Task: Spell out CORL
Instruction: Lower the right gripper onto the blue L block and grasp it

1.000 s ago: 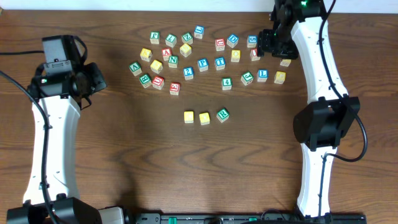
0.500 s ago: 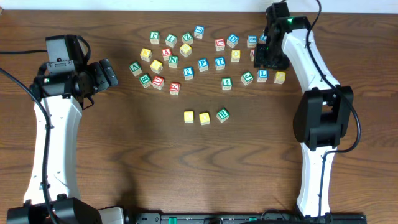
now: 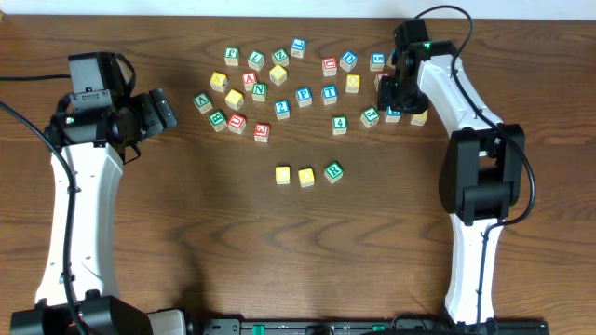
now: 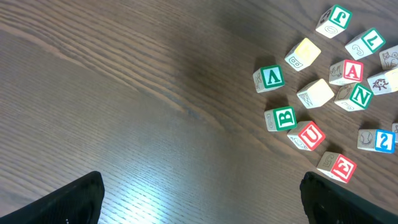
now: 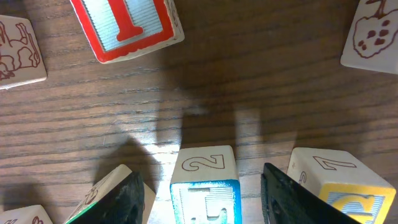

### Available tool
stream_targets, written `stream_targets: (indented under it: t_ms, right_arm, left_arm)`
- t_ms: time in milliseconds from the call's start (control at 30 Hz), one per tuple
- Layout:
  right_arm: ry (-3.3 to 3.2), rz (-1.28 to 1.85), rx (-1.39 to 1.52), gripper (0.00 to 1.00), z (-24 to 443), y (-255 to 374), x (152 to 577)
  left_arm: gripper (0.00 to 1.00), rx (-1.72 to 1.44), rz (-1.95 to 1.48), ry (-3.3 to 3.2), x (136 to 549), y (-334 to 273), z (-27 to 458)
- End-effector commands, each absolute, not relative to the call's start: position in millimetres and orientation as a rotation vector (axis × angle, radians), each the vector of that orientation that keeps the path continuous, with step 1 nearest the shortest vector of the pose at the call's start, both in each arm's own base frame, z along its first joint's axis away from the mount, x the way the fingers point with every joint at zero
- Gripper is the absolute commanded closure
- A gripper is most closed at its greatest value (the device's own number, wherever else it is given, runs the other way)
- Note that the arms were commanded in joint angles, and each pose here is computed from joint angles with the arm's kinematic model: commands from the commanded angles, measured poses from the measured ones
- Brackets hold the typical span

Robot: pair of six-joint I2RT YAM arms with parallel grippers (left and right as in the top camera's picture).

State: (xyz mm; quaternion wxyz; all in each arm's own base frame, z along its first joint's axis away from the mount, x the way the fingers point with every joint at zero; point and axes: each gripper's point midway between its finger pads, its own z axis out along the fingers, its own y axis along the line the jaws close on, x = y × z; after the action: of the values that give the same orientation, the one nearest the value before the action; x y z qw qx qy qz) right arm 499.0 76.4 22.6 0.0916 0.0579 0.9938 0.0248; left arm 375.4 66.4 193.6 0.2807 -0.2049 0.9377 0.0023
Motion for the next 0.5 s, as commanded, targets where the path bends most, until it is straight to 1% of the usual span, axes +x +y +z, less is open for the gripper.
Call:
stream_targets:
  t_ms: [0, 133, 400, 467]
  right_arm:
    - [2.966, 0.057, 0.131, 0.48, 16.1, 82.5, 495.7]
    - [2.97, 0.057, 0.131, 0.55, 15.9, 82.4, 494.8]
    - [2.986, 0.041, 0.127, 0.58, 14.9, 80.5, 490.8]
    - [2.989, 0.025, 0.123, 0.6, 14.3, 78.7, 489.9]
  left_arm:
    - [0.01, -0.55, 0.008, 2.505, 379.2, 67.3, 196.4]
    - [0.01, -0.551, 0.008, 2.505, 379.1, 67.4, 196.4]
    - [0.01, -0.551, 0.007, 2.505, 379.1, 67.3, 196.5]
    - [0.01, -0.551, 0.008, 2.506, 379.1, 67.2, 196.3]
